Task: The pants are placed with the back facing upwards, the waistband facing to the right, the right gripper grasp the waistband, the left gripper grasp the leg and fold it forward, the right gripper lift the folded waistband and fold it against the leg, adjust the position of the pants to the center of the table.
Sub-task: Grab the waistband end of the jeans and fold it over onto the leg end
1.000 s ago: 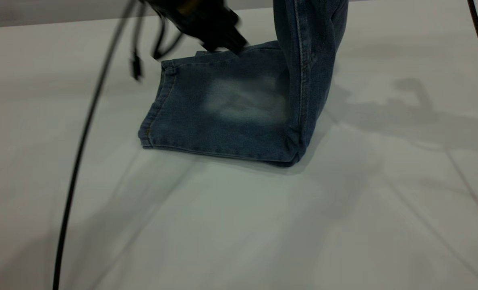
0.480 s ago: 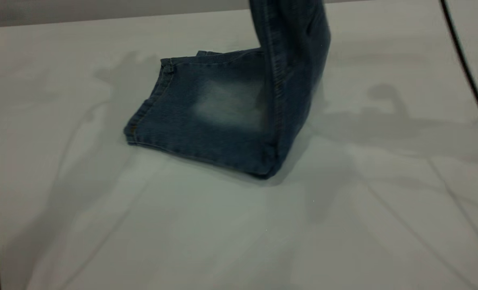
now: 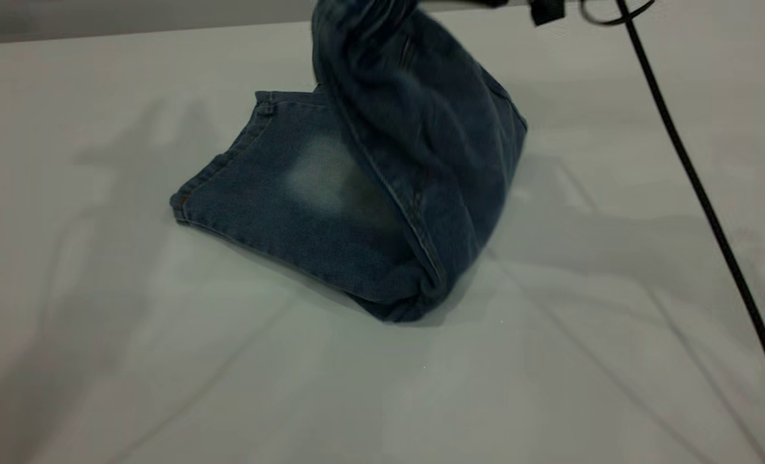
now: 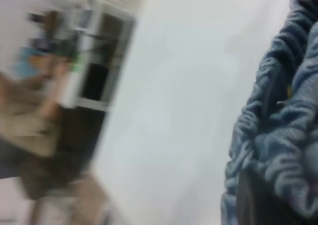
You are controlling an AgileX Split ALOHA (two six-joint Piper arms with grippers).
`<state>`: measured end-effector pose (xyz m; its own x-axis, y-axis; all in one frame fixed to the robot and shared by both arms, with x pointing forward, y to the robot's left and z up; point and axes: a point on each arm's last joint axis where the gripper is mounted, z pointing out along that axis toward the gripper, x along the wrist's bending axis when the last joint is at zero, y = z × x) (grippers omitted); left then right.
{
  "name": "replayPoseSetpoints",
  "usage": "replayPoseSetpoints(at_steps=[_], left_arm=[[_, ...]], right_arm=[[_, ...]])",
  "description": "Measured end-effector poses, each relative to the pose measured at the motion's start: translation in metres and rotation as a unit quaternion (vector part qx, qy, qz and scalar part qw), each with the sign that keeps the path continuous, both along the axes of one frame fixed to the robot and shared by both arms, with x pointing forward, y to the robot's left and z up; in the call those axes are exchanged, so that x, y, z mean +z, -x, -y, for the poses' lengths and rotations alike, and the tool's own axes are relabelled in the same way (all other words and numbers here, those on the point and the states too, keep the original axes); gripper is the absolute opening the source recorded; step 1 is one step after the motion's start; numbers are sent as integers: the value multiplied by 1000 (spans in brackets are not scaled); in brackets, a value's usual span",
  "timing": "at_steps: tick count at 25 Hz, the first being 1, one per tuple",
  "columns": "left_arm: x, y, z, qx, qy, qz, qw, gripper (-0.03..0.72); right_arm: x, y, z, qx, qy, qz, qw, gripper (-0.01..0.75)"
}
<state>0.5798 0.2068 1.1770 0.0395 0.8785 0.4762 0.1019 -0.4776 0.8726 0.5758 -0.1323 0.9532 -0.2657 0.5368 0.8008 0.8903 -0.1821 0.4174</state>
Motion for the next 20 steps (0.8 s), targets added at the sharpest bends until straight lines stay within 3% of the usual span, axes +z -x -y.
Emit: replayPoseSetpoints(at_steps=[7,14,20], left_arm=[[19,16,-6,2,23,22,999,382],[16,16,-5,-5,29,17,999,382],[16,16,-5,-7,26,17,999,381]], right_arm=[[-14,-17,-38,-16,70,25,997,82],[-44,-41,-67,-9,56,-7,998,81],[-69,-41,-90,40,33,-26,998,81]])
